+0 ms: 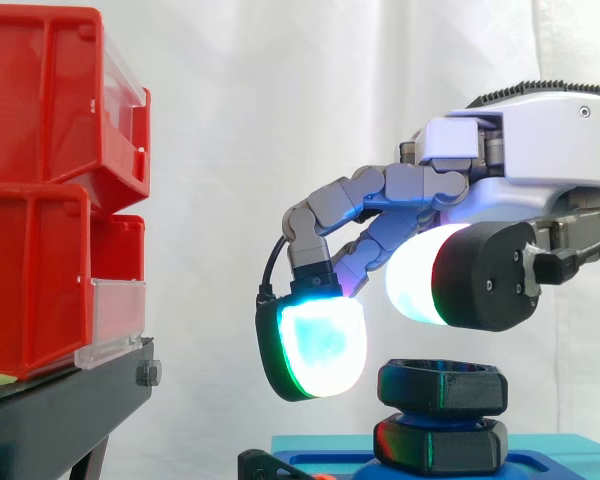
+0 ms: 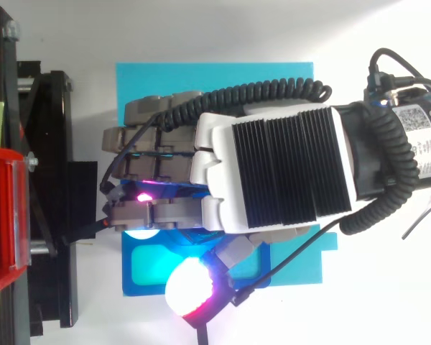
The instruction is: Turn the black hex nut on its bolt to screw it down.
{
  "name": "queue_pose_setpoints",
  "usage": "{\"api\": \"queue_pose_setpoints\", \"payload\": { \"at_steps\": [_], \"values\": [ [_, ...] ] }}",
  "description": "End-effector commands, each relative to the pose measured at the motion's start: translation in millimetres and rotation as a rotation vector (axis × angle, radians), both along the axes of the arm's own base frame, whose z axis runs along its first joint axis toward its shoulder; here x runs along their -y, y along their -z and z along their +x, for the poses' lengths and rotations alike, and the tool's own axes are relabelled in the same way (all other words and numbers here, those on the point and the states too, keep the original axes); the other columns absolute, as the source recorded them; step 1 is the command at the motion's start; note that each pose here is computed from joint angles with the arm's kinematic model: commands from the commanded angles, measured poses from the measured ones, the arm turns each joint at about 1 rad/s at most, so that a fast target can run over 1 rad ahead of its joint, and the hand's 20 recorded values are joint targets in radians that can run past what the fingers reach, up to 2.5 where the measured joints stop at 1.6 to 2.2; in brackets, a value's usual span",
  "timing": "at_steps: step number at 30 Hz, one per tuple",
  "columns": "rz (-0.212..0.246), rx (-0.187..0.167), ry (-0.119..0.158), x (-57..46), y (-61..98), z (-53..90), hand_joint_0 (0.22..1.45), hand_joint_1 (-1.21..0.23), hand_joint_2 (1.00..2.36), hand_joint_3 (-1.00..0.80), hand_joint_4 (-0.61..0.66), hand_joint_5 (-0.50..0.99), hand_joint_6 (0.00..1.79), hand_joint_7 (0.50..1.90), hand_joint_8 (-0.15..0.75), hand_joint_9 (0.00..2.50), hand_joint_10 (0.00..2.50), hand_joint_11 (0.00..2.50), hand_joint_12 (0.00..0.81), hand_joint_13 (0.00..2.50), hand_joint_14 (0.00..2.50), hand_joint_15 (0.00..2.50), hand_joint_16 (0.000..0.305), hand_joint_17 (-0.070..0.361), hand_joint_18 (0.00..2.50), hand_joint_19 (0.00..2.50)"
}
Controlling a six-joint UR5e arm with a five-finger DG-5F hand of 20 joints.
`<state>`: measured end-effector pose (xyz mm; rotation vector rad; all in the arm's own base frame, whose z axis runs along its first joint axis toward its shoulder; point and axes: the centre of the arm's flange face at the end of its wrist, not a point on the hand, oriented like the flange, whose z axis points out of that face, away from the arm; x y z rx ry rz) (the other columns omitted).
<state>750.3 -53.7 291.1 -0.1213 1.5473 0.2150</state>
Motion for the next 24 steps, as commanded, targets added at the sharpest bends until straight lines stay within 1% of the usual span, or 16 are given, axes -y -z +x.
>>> {"api": "queue_pose_setpoints", "payload": {
  "at_steps": [1, 4, 9, 10, 13, 16, 21, 24],
  "values": [
    [-0.002, -0.002, -0.004, -1.6, 0.2, -0.2, 0.52, -0.31, 1.0, -0.5, 0.22, -0.04, 0.64, 1.22, 0.311, 0.75, 0.0, 0.19, 0.328, 0.68, 0.0, 0.13, 0.043, 0.096, 0.62, 0.26],
    [-0.004, -0.004, -0.004, -1.6, 0.4, -0.4, 0.52, -0.31, 1.0, -0.5, 0.22, -0.04, 0.64, 1.21, 0.31, 0.75, 0.0, 0.19, 0.329, 0.68, 0.0, 0.12, 0.043, 0.096, 0.62, 0.26],
    [-0.004, -0.004, -0.008, -5.0, 0.4, -0.1, 0.52, -0.31, 1.0, -0.5, 0.22, -0.04, 0.65, 1.2, 0.308, 0.75, 0.0, 0.19, 0.326, 0.68, 0.0, 0.13, 0.043, 0.096, 0.62, 0.25],
    [-0.004, -0.005, -0.011, -7.3, 0.6, -0.1, 0.52, -0.31, 1.0, -0.5, 0.22, -0.04, 0.65, 1.2, 0.308, 0.75, 0.0, 0.19, 0.326, 0.68, 0.0, 0.13, 0.043, 0.096, 0.62, 0.25],
    [-0.004, -0.005, -0.011, -7.3, 0.6, -0.1, 0.52, -0.31, 1.0, -0.5, 0.22, -0.04, 0.65, 1.2, 0.309, 0.76, 0.0, 0.19, 0.327, 0.68, 0.0, 0.12, 0.043, 0.096, 0.62, 0.26],
    [-0.008, -0.001, -0.014, -9.7, 0.2, 0.3, 0.52, -0.31, 1.0, -0.5, 0.23, -0.04, 0.65, 1.2, 0.311, 0.76, 0.0, 0.19, 0.326, 0.68, 0.0, 0.12, 0.043, 0.096, 0.62, 0.26],
    [-0.009, -0.004, -0.016, -10.8, 0.6, 0.1, 0.52, -0.31, 1.0, -0.5, 0.23, -0.04, 0.64, 1.2, 0.308, 0.76, 0.0, 0.2, 0.326, 0.68, 0.0, 0.13, 0.042, 0.096, 0.62, 0.26],
    [-0.009, -0.004, -0.014, -9.6, 0.6, 0.0, 0.52, -0.32, 1.0, -0.5, 0.23, -0.04, 0.64, 1.2, 0.307, 0.76, 0.0, 0.19, 0.327, 0.68, 0.0, 0.13, 0.042, 0.095, 0.62, 0.26]
  ]
}}
